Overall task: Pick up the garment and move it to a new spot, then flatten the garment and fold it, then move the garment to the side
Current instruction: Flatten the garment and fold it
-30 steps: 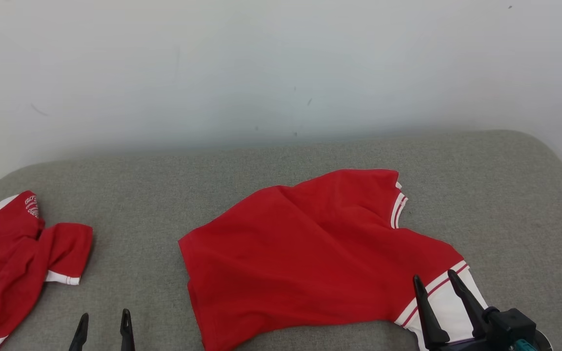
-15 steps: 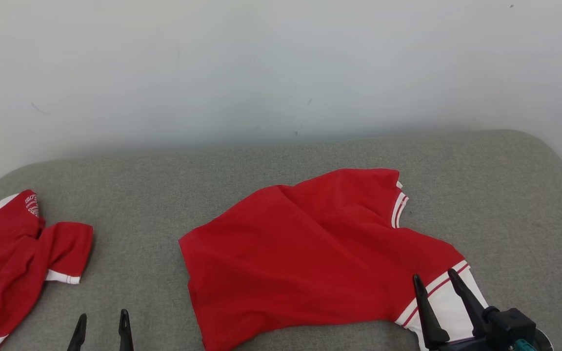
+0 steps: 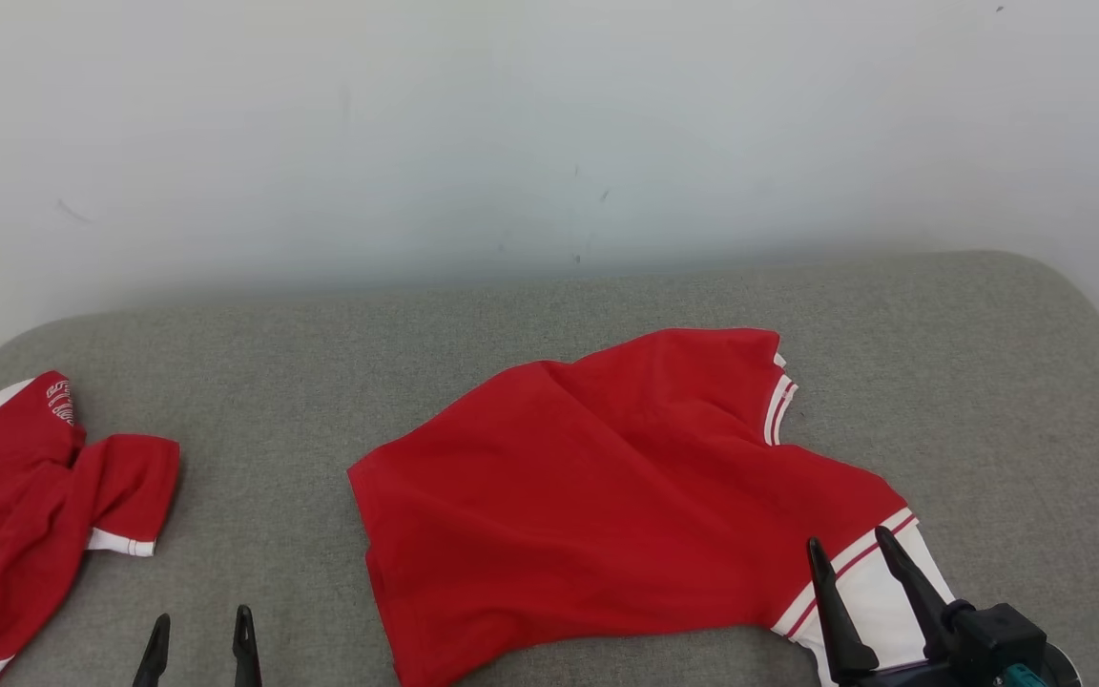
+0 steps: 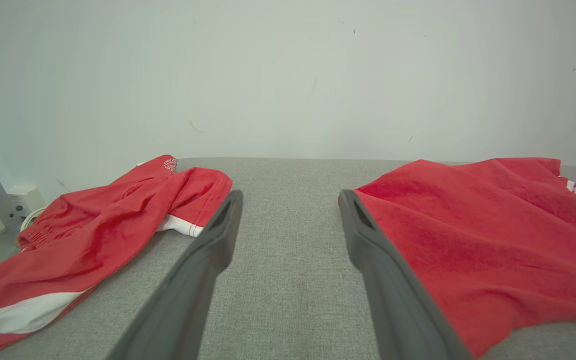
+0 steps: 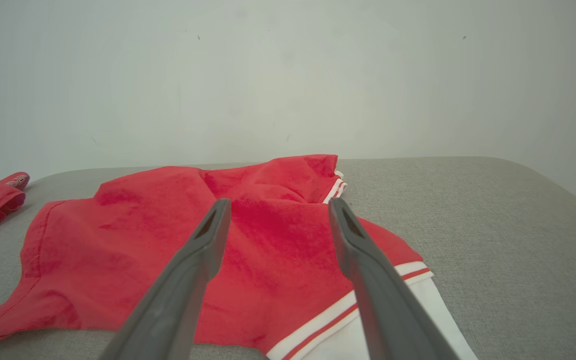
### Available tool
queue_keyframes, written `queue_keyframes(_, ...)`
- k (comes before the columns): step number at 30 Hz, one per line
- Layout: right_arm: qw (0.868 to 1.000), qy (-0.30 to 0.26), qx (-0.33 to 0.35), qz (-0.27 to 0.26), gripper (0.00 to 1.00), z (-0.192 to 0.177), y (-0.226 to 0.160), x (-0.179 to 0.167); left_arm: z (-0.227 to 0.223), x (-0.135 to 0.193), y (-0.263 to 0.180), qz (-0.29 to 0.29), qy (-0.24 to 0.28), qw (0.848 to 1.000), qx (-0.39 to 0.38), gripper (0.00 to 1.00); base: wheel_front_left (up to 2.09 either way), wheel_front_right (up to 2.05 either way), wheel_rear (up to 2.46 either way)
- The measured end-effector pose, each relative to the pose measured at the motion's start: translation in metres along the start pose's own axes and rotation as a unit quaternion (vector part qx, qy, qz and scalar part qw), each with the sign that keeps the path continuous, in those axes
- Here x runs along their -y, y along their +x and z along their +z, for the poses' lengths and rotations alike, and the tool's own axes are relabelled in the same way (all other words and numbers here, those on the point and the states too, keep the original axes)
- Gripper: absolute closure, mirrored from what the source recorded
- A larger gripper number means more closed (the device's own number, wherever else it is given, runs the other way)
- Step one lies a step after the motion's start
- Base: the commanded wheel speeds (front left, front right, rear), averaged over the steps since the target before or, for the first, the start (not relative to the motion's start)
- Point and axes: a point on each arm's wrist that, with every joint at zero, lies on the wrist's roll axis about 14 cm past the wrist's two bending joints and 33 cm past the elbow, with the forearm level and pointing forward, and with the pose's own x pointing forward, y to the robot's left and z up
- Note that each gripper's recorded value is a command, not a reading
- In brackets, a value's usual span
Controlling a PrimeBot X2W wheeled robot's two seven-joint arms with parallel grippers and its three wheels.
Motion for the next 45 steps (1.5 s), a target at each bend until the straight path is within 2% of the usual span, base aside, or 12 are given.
queue_keyframes(14, 1.000, -0.003, -0.006, -0.006, 0.00, -0.004, -0.001, 0.005, -0.002, 0.004, 0.000, -0.009, -0.017, 1.000, -0.004, 0.00, 0.00, 0.00, 0.00)
queue_keyframes(21, 0.999, -0.018, -0.012, -0.042, 0.00, -0.005, -0.007, 0.033, -0.013, 0.037, -0.005, -0.066, -0.042, 0.997, -0.024, 0.00, 0.00, 0.00, 0.00)
queue_keyframes(31, 0.992, -0.028, -0.077, -0.092, 0.00, -0.036, -0.023, 0.070, -0.046, 0.074, -0.016, -0.122, -0.084, 0.985, -0.084, 0.00, 0.00, 0.00, 0.00)
queue_keyframes(45, 0.975, -0.026, -0.174, -0.134, 0.00, -0.083, -0.044, 0.101, -0.086, 0.114, -0.023, -0.176, -0.096, 0.968, -0.153, 0.00, 0.00, 0.00, 0.00)
